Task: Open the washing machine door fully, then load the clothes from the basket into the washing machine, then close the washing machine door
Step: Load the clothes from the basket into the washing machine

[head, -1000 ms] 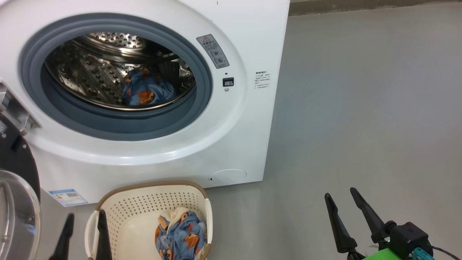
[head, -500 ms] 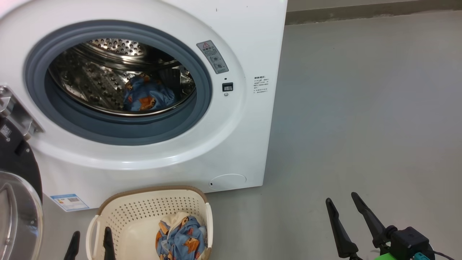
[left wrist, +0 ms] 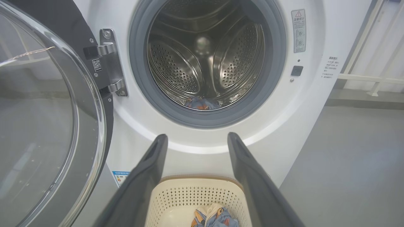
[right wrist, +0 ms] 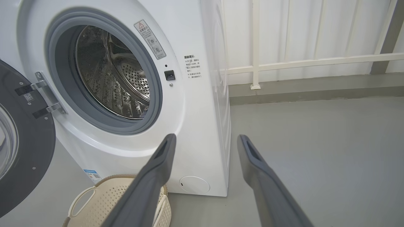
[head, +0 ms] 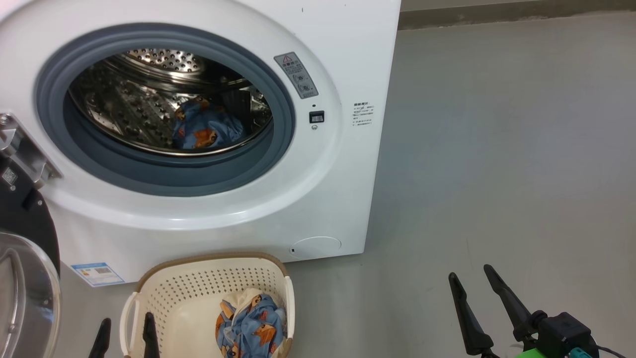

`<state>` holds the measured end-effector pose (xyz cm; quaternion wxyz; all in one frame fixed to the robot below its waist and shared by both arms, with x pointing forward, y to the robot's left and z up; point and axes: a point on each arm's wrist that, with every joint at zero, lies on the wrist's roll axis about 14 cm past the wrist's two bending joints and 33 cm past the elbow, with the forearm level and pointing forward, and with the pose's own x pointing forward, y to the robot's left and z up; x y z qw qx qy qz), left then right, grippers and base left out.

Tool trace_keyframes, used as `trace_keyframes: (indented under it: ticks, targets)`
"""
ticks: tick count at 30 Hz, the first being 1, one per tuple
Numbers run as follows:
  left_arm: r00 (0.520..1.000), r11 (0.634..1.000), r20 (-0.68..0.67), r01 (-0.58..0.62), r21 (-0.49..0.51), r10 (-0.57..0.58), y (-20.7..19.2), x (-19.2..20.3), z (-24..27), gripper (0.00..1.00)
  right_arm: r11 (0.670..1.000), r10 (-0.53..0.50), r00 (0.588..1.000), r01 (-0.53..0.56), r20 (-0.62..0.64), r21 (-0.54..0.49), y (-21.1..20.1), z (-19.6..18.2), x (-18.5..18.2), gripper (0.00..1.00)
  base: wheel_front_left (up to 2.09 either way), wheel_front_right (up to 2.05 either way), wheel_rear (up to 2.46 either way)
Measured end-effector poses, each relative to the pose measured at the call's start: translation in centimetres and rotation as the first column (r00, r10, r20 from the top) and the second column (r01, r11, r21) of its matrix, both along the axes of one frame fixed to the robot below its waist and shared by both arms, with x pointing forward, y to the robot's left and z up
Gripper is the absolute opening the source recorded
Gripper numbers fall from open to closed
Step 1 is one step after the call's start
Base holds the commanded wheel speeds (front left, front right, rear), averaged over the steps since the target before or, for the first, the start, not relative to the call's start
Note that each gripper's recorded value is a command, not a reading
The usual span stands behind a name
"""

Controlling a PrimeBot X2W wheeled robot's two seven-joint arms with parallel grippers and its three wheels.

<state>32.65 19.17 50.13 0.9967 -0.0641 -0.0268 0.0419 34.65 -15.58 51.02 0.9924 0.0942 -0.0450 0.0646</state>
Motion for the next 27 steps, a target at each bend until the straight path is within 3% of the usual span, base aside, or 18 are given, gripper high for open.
trace_keyframes:
  ticks: [15, 27]
  targets:
    - [0.999, 1.0, -0.036, 0.011, -0.009, -0.012, -0.3, 0.7, -1.2, 1.0, 1.0, 0.003, 1.0, -0.003, -0.03, 0.0, 0.1, -1.0, 0.6, 1.0, 0.0, 0.0, 0.0]
    - [0.991, 0.991, -0.042, 0.125, -0.044, -0.127, -3.1, 8.5, -2.6, 1.0, 1.0, 0.017, 0.998, -0.017, -0.061, 0.0, 0.4, -2.3, 3.9, 1.0, 0.0, 0.0, 0.0]
